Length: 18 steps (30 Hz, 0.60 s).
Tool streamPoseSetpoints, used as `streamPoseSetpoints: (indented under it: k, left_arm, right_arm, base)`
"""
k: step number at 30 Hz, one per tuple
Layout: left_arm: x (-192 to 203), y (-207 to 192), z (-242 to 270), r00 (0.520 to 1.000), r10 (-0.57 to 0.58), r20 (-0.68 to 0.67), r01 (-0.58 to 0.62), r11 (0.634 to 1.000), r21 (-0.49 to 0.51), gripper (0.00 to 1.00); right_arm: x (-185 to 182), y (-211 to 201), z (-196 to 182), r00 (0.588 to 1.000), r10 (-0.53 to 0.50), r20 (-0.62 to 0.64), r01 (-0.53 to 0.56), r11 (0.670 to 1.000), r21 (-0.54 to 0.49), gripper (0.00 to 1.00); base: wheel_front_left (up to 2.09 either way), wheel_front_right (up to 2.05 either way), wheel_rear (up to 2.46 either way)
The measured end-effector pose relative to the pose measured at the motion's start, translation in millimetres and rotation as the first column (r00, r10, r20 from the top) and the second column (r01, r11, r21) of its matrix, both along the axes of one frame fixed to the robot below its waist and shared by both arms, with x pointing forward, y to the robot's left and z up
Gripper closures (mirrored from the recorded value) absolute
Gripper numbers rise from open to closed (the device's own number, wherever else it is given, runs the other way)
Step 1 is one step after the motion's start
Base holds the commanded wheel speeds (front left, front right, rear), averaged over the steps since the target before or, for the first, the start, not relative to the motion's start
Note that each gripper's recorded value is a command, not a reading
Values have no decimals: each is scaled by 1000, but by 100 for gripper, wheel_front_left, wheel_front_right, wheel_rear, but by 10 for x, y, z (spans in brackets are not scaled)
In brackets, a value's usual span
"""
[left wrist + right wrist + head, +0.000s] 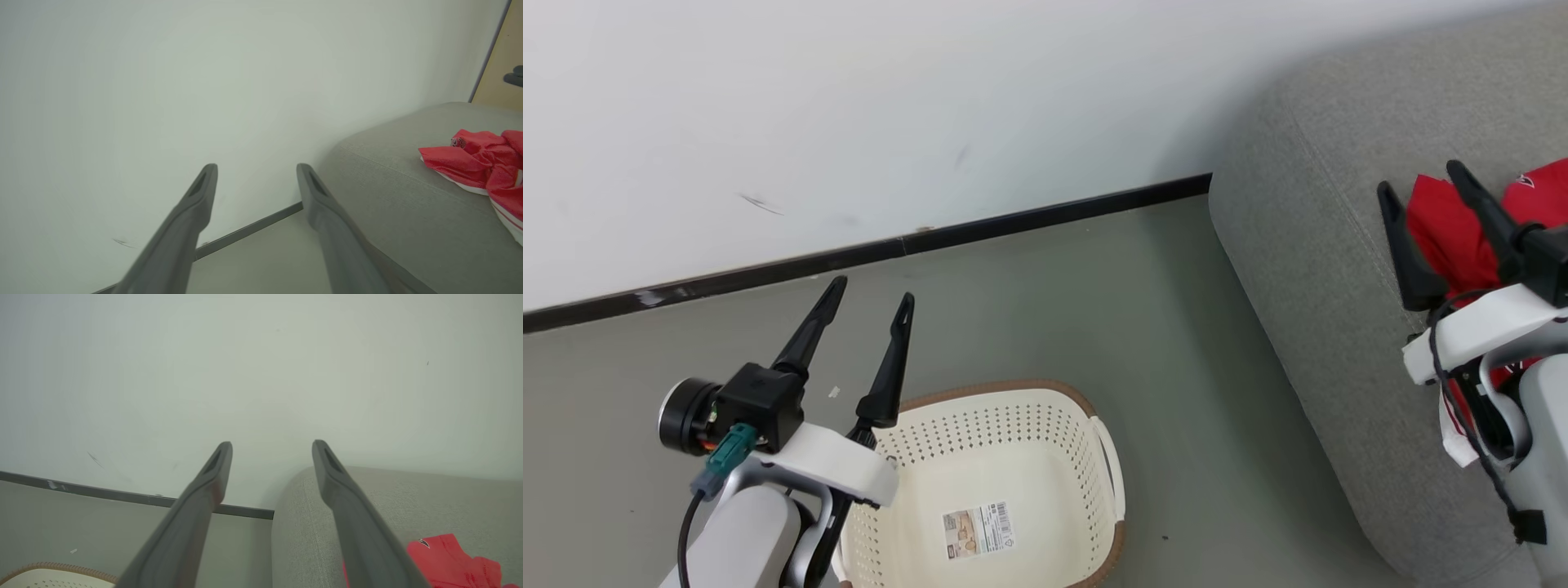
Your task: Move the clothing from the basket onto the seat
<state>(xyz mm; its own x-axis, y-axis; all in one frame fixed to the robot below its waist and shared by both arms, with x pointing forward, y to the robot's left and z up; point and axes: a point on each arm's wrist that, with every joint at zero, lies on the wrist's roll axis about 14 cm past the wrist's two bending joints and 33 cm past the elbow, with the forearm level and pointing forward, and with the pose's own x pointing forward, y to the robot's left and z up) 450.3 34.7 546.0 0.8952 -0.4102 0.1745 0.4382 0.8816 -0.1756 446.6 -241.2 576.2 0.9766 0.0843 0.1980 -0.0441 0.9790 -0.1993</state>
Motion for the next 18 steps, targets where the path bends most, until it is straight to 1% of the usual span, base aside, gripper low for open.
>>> streamPoseSetpoints:
  k: [2,10,18]
  left_arm:
    - [-9,47,-6,1000,18,-5,-18,1000,-2,0]
    - [-104,399,78,989,148,-2,-148,989,-23,0]
    - [-258,717,67,968,250,-2,-250,968,1,0]
  right_arm:
    - [-4,38,3,1000,7,2,-7,1000,4,0]
    - [-111,324,-57,999,49,0,-49,998,46,0]
    - [-242,556,-99,996,84,-1,-84,994,71,0]
  base:
    - [0,0,0]
    - [0,0,0]
    - [0,0,0]
